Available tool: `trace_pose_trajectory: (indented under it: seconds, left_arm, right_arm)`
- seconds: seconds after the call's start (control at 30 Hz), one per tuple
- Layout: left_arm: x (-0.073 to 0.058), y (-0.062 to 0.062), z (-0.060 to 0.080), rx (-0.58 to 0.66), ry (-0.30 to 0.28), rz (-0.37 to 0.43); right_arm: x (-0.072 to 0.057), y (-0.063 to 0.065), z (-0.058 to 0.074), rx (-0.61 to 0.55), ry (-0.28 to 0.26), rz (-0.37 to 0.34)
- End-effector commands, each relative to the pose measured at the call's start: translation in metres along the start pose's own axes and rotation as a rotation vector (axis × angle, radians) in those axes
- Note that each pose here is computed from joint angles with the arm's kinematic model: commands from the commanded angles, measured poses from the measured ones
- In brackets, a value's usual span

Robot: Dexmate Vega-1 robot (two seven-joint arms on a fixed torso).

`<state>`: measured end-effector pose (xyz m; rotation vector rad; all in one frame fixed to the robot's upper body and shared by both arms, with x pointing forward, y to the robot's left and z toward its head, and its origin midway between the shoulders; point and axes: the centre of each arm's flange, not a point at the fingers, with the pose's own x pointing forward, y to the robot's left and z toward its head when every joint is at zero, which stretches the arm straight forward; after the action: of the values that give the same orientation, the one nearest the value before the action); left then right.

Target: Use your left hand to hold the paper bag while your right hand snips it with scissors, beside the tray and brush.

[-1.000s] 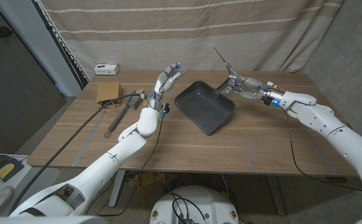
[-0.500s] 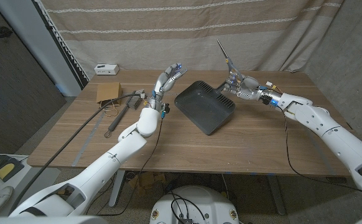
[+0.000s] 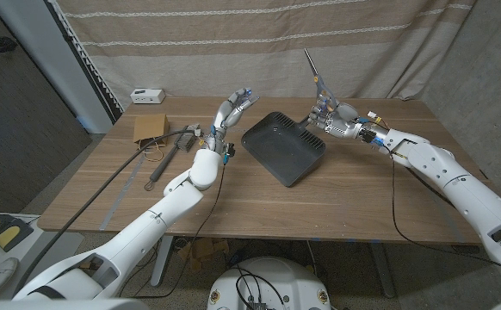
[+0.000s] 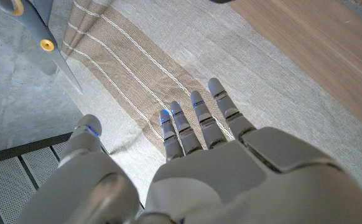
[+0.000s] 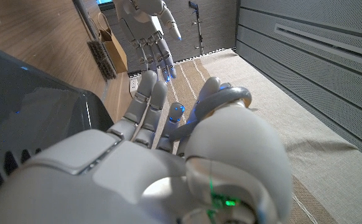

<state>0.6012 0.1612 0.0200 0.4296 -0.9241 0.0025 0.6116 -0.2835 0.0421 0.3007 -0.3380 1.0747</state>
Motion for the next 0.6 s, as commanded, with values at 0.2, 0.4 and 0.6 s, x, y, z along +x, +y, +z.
trace_pose_trajectory:
  seconds: [0.2, 0.4, 0.6]
  left_arm:
    - [0.0007, -0.0003, 0.0002, -0.003, -0.001, -0.002]
    - [0.0001, -0.0003, 0.0011, -0.003, -0.005, -0.010]
    - [-0.0006, -0.0002, 0.0020, -0.004, -0.004, -0.013]
  right_arm:
    - [0.0020, 0.0040, 0.0011, 0.064, 0.002, -0.002]
    - [0.0003, 0.0024, 0.0007, 0.068, 0.015, -0.012]
    - [0.0006, 0.0021, -0.0021, 0.094, 0.022, -0.019]
